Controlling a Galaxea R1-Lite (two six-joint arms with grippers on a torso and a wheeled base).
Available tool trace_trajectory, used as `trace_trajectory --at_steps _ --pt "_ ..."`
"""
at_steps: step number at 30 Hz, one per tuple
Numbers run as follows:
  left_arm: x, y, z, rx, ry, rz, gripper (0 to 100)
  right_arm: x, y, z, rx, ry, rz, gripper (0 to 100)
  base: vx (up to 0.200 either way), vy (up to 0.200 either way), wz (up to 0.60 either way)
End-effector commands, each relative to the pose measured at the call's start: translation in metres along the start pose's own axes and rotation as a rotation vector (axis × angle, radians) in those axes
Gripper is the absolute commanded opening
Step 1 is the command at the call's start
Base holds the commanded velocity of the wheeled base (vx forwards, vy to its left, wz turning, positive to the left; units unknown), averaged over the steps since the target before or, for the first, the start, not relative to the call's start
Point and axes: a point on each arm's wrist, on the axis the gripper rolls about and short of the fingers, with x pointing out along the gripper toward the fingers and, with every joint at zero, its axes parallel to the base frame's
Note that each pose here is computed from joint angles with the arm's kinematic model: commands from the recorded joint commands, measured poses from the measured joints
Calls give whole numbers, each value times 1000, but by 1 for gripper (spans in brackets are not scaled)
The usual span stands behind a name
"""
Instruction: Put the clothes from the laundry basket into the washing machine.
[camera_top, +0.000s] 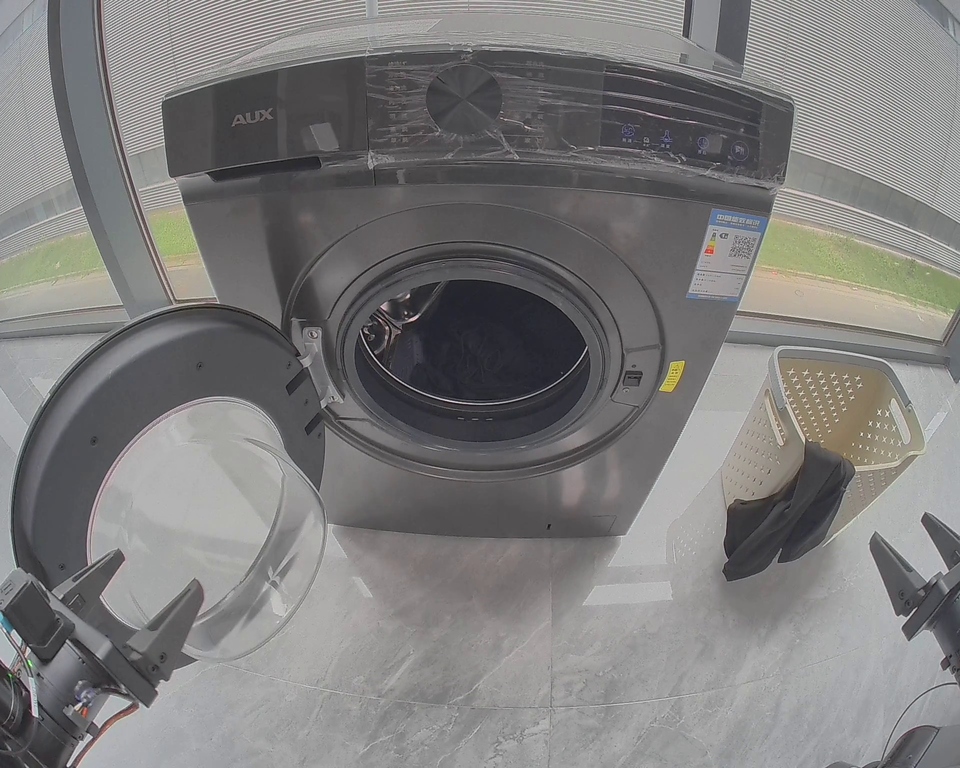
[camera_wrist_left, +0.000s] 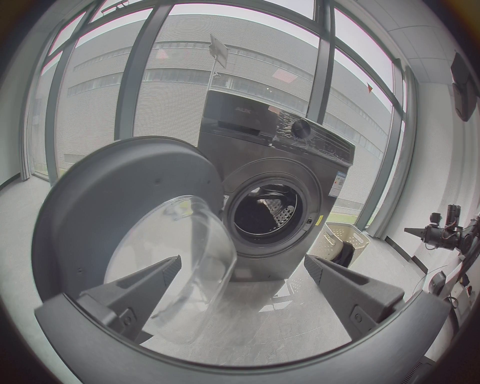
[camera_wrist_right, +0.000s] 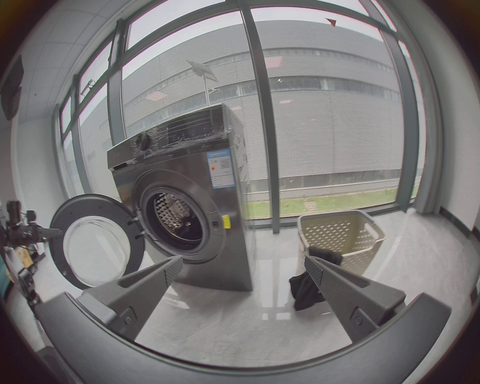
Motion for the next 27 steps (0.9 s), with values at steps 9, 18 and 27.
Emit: trace_trajectory --at_steps 9,18,27 --pt "-48 32 -14 -53 -104 235 100 -56 -19 -22 -101 -108 -219 100 0 0 0" --pt "-56 36 -18 -31 -131 337 100 -71 -20 -39 -118 -78 -277 100 0 0 0" --pt "-77 40 -50 40 -17 420 100 -87 -18 -60 -121 -34 -177 100 0 0 0"
